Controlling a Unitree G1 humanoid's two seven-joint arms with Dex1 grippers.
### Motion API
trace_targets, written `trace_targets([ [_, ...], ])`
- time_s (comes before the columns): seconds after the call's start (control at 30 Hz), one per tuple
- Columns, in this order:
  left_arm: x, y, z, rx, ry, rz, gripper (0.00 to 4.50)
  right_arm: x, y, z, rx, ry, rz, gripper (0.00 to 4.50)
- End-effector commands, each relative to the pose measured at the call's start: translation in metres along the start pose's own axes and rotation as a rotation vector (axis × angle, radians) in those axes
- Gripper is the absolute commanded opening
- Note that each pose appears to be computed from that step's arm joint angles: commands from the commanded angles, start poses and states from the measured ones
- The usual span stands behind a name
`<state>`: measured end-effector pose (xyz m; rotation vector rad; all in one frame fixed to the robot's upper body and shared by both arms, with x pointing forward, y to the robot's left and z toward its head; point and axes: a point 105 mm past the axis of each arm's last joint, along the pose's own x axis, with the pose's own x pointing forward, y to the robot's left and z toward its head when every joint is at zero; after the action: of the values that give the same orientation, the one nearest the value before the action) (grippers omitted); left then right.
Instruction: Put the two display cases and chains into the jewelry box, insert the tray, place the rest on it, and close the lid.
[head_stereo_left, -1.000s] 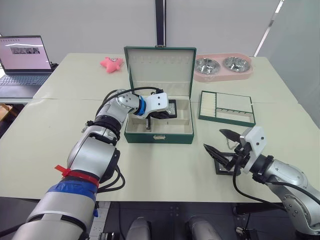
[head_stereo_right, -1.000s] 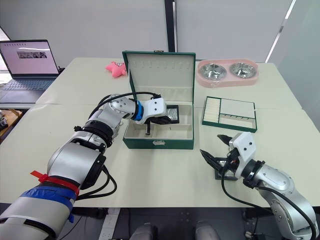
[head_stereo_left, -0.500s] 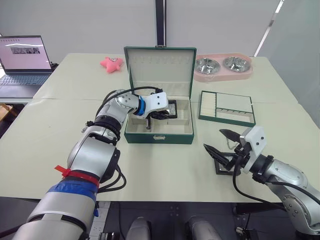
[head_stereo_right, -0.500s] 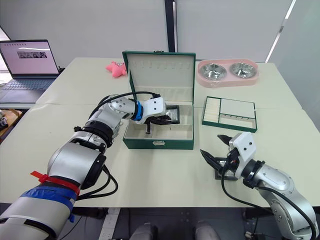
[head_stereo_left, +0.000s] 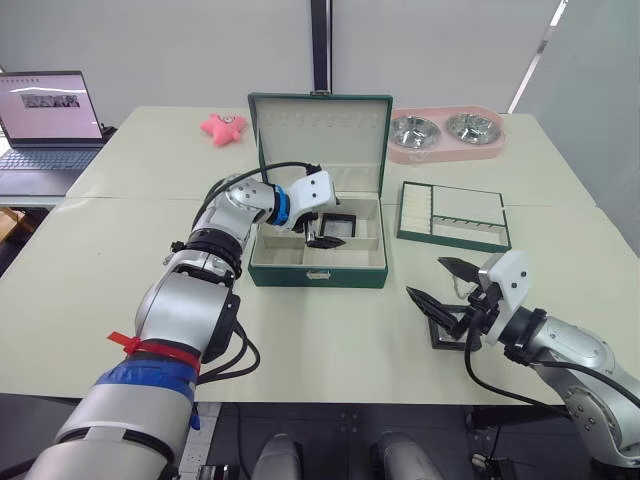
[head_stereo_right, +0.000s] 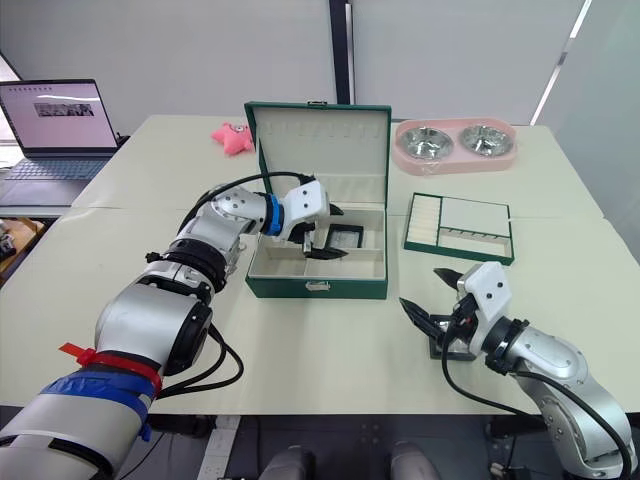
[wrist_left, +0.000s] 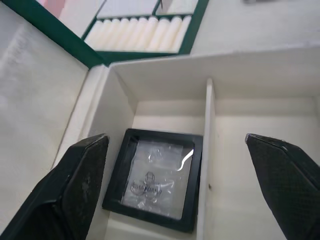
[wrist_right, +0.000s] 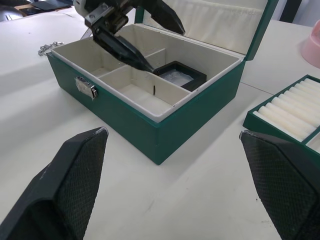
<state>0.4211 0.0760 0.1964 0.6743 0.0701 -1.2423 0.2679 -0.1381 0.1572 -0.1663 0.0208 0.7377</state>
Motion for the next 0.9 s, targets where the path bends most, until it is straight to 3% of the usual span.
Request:
trace_targets([
  [0.03,-0.016,0.006,0.035,-0.043,-0.159,-0.059,4.47,-0.007,-0.006,0.017,-0.029,-0.049,0.012,4.5],
  [0.2,-0.04,0.004,0.041,-0.103,-0.241,-0.099,4.47,-0.018,-0.023,0.021,-0.014,-0.061,0.009,4.5],
  [0.37,-0.079,-0.008,0.032,-0.184,-0.261,-0.035,4.47,-0.03,-0.041,0.019,0.005,-0.06,-0.006,4.5],
  [0.67,-0.186,-0.052,-0.032,-0.452,-0.077,0.365,4.47,-0.069,-0.082,-0.022,0.026,0.077,-0.115,4.5],
  [0.9,-0.247,-0.083,-0.065,-0.55,0.013,0.677,4.47,-0.079,-0.115,-0.036,0.014,0.063,-0.266,4.5],
])
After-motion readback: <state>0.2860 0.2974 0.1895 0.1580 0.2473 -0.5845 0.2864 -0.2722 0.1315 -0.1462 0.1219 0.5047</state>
